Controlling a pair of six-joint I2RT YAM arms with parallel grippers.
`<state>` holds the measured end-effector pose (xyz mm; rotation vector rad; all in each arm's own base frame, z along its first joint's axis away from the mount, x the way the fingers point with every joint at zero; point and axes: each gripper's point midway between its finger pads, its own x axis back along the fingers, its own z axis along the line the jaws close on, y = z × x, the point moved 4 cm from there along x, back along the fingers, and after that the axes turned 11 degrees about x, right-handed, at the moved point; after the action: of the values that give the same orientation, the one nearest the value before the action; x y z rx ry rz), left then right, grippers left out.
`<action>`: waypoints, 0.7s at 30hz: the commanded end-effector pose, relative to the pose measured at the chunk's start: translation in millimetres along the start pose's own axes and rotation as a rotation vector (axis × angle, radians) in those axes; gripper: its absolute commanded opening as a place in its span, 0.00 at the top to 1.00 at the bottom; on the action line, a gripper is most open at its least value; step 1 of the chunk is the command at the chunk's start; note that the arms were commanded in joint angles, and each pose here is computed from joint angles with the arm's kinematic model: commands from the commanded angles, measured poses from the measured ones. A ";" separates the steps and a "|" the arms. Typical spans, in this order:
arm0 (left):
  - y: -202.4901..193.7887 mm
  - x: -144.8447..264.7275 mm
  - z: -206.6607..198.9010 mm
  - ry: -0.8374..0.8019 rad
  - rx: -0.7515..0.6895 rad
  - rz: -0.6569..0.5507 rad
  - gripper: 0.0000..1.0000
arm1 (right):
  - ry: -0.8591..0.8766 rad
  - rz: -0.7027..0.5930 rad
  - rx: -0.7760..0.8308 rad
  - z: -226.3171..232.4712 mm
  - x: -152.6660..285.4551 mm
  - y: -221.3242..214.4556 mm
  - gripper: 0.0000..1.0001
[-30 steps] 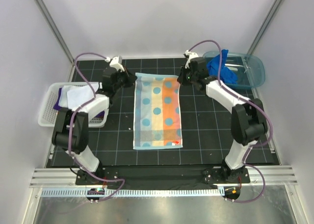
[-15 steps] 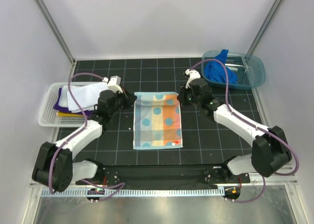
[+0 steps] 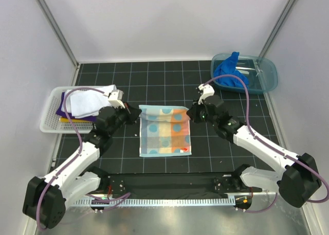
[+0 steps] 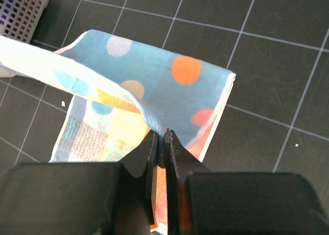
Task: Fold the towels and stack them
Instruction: Fold the towel
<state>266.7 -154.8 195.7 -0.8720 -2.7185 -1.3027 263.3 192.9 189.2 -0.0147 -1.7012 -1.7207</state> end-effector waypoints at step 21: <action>-76.9 29.0 35.7 0.037 0.045 0.152 1.00 | 0.040 0.077 -0.063 13.1 11.5 -66.3 0.98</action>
<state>215.9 -153.1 125.3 -1.0105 -2.5668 -1.2212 215.1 188.4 129.5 -0.1152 -1.6039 -1.6460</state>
